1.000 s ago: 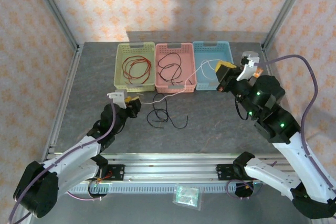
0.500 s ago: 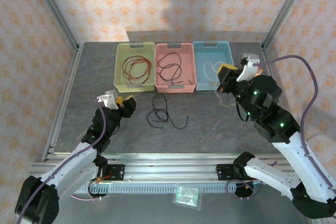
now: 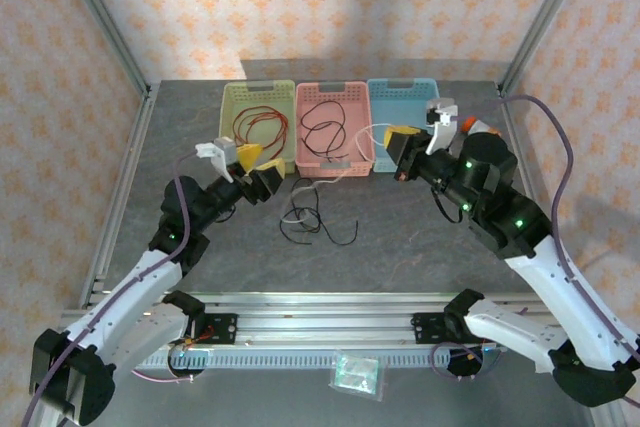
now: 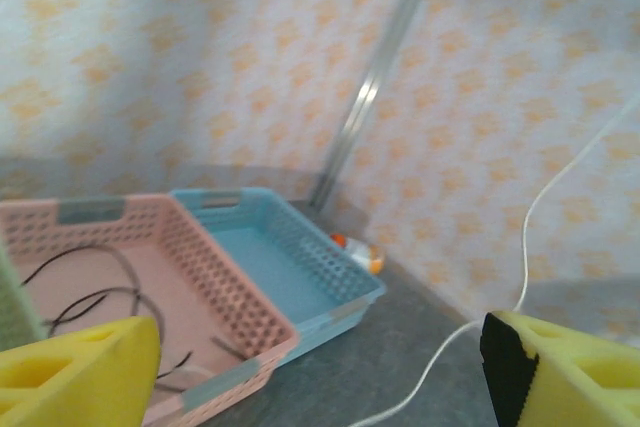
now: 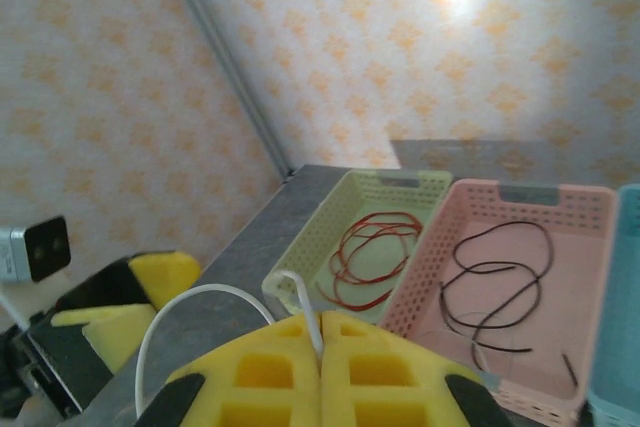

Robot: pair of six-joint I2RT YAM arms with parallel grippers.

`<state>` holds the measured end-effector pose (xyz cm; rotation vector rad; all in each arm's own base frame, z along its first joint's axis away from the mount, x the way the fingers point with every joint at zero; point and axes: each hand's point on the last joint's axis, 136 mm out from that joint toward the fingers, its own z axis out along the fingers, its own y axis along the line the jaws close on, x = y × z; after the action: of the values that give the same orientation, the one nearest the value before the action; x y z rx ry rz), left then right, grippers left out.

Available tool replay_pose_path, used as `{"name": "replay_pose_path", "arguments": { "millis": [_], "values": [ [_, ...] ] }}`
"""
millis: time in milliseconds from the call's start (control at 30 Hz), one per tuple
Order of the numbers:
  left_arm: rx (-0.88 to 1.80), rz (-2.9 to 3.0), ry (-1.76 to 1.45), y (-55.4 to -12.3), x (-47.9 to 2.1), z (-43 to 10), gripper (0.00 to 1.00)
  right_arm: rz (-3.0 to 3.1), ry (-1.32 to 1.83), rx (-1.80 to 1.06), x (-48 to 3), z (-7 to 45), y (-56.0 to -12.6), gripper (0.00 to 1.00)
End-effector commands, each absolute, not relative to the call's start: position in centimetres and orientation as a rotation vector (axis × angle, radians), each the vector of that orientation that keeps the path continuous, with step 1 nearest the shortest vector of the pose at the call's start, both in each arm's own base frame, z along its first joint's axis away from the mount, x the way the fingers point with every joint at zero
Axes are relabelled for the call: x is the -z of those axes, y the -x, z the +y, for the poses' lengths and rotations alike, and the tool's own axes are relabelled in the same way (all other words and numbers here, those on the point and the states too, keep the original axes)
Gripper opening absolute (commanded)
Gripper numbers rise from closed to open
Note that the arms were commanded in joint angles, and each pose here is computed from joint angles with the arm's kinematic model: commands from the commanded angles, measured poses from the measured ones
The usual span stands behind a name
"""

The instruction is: Untangle the cables

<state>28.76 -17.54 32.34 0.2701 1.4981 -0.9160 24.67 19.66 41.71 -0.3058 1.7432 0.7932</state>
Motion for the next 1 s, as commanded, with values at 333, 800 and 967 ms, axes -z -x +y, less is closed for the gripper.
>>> {"name": "replay_pose_path", "arguments": {
  "millis": [333,800,967],
  "values": [
    [1.112,1.343,-0.635,-25.4,-36.4,-24.9,0.83,1.666,0.588,-1.111,-43.1,26.2,-23.2,0.00],
    [1.187,1.352,-0.648,-25.9,-35.3,-26.8,0.81,1.660,0.636,-1.164,-43.3,26.6,-22.2,0.00],
    [1.232,1.344,-0.659,-25.7,-35.1,-27.4,0.75,1.648,0.650,-1.191,-43.4,27.0,-22.1,0.00]
  ]
}}
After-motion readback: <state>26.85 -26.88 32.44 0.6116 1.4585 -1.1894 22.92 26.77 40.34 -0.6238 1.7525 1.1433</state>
